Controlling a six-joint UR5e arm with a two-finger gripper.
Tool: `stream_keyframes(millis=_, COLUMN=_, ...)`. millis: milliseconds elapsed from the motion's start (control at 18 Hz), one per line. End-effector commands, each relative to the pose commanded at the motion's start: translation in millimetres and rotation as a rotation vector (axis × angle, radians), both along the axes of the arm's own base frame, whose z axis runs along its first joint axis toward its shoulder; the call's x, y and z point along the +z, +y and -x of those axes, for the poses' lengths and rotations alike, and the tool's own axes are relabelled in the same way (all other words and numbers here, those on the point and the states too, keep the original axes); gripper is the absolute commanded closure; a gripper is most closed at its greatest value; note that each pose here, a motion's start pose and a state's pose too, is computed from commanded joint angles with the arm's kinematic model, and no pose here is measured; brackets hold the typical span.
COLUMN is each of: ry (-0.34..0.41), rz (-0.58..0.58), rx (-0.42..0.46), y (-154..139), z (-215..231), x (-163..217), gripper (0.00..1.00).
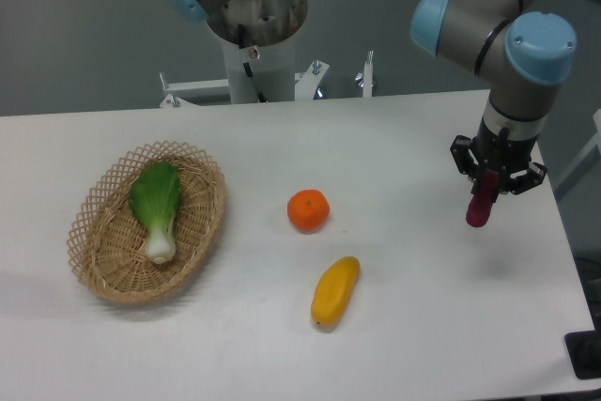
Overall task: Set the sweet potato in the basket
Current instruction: 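Hold the purple sweet potato in the gripper and begin moving toward the basket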
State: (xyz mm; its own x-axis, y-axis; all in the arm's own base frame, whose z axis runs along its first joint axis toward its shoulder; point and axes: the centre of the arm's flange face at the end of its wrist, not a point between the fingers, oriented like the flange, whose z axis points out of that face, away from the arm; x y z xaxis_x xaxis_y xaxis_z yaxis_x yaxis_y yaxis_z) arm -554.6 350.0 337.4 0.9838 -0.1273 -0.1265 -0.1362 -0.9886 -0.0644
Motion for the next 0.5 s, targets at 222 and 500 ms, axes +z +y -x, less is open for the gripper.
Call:
stream_keyframes(millis=222, ry=-0.002, rz=0.0, rx=-0.002, y=1.6, z=-1.4, x=-0.7, gripper=0.66)
stream_keyframes(millis=500, ry=-0.007, rz=0.002, rx=0.008, y=4.5, z=-4.2, x=-2.4, gripper=0.65)
